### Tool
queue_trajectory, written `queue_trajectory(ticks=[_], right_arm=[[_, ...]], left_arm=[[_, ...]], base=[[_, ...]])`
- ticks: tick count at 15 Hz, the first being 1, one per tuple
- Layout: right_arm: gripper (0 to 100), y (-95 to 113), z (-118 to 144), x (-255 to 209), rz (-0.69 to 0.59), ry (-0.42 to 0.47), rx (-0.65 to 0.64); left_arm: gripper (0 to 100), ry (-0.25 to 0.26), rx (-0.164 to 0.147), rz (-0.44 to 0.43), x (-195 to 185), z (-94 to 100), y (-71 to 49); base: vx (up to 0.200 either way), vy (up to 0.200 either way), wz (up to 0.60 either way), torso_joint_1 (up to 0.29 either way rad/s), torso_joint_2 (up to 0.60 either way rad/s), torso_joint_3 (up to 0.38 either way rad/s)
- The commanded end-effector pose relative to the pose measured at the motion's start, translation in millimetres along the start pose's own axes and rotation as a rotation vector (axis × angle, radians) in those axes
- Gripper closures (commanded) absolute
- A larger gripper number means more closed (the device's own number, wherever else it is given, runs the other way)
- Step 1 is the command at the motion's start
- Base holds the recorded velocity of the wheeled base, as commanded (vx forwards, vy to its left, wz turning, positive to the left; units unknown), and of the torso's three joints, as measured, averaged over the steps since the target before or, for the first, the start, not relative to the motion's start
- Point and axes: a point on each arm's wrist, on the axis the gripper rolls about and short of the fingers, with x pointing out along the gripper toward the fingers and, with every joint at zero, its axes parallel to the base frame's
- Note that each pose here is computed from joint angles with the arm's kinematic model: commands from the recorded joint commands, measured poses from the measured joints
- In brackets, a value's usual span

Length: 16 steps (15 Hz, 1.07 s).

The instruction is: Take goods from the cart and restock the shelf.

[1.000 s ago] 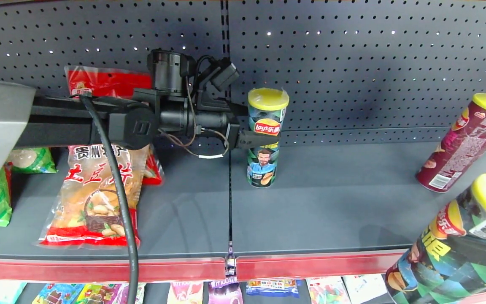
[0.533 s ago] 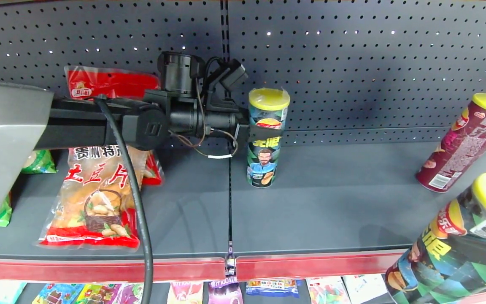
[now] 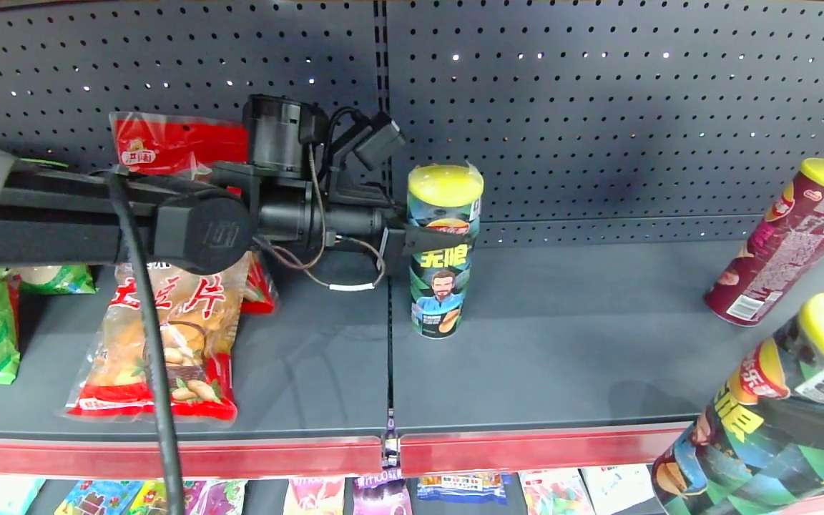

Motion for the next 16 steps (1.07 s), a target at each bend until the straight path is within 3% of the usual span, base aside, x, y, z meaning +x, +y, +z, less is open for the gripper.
queue_trajectory(ticks=[1, 4, 11, 16], right_arm=[[100, -0.1, 0.0, 0.6, 0.002, 0.002, 0.001], [100, -0.1, 0.4, 0.5, 0.001, 0.0, 0.001], [100, -0.1, 0.4, 0.1, 0.001, -0.001, 0.0], [100, -0.1, 1.7, -0.6, 0.0, -0.007, -0.001]], left_arm=[[100, 0.003, -0.001, -0.019, -17.2, 7.2, -24.9], [100, 0.023, -0.013, -0.054, -21.6, 3.3, -45.5], [100, 0.027, -0.009, -0.085, -22.6, 4.4, -61.3], [100, 0.055, -0.03, -0.098, -27.3, -5.2, -72.2]], base=[[0.0, 0.0, 0.0, 0.0, 0.0, 0.0], [0.0, 0.0, 0.0, 0.0, 0.0, 0.0], [0.0, 0.0, 0.0, 0.0, 0.0, 0.0], [0.0, 0.0, 0.0, 0.0, 0.0, 0.0]])
